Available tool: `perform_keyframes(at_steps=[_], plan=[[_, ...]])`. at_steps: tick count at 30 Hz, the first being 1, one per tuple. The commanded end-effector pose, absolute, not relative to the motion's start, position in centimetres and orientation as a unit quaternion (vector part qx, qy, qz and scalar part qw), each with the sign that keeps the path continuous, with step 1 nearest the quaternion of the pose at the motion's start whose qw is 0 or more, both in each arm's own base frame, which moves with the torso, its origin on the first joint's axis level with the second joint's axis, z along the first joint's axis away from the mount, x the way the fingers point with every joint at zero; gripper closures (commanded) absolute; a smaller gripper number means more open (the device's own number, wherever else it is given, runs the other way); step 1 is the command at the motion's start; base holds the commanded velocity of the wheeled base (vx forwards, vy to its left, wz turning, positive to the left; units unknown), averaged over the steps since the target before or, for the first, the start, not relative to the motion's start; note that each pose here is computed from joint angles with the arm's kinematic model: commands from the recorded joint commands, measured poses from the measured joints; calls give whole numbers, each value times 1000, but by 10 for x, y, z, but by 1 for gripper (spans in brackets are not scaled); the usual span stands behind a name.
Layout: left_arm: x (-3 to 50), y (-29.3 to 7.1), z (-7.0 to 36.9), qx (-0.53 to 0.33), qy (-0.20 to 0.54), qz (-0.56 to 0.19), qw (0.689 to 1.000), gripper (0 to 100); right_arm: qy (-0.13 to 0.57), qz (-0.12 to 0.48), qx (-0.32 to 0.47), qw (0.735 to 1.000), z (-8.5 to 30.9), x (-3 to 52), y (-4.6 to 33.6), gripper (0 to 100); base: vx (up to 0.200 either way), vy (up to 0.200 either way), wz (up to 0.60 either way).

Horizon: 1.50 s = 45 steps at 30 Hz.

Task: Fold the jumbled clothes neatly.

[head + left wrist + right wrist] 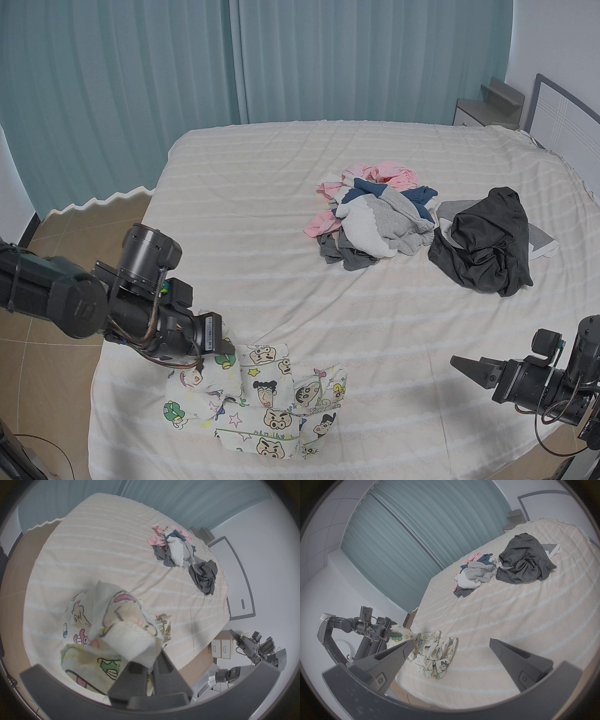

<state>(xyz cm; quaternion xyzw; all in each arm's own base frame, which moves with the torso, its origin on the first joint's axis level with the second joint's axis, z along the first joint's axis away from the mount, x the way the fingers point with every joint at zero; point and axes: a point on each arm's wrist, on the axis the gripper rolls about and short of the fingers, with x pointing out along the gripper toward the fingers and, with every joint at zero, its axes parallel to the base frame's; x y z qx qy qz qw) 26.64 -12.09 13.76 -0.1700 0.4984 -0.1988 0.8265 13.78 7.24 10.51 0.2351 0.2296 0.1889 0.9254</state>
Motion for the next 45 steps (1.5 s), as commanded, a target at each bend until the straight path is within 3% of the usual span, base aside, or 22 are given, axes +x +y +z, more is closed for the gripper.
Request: perform_keyframes(at_steps=[1, 18, 19, 29, 35, 43, 45], plan=[[271, -146, 114, -158, 518, -200, 817, 100, 229, 190, 235, 925, 105, 138, 73, 0, 0, 0, 0], [261, -186, 99, -163, 529, -232, 800, 100, 229, 190, 235, 925, 105, 138, 73, 0, 0, 0, 0], [260, -187, 99, -161, 530, -233, 799, 0, 229, 190, 235, 925, 105, 138, 73, 0, 0, 0, 0], [251, -197, 101, -166, 534, -244, 792, 0, 230, 189, 235, 925, 105, 138, 72, 0, 0, 0, 0], [253, -193, 109, -183, 510, -244, 804, 0, 232, 189, 235, 925, 105, 138, 73, 0, 0, 0, 0], [227, -151, 134, -214, 484, -247, 812, 0, 236, 195, 233, 923, 104, 137, 75, 0, 0, 0, 0], [204, -123, 139, -237, 474, -253, 809, 0, 238, 205, 231, 921, 104, 136, 78, 0, 0, 0, 0]])
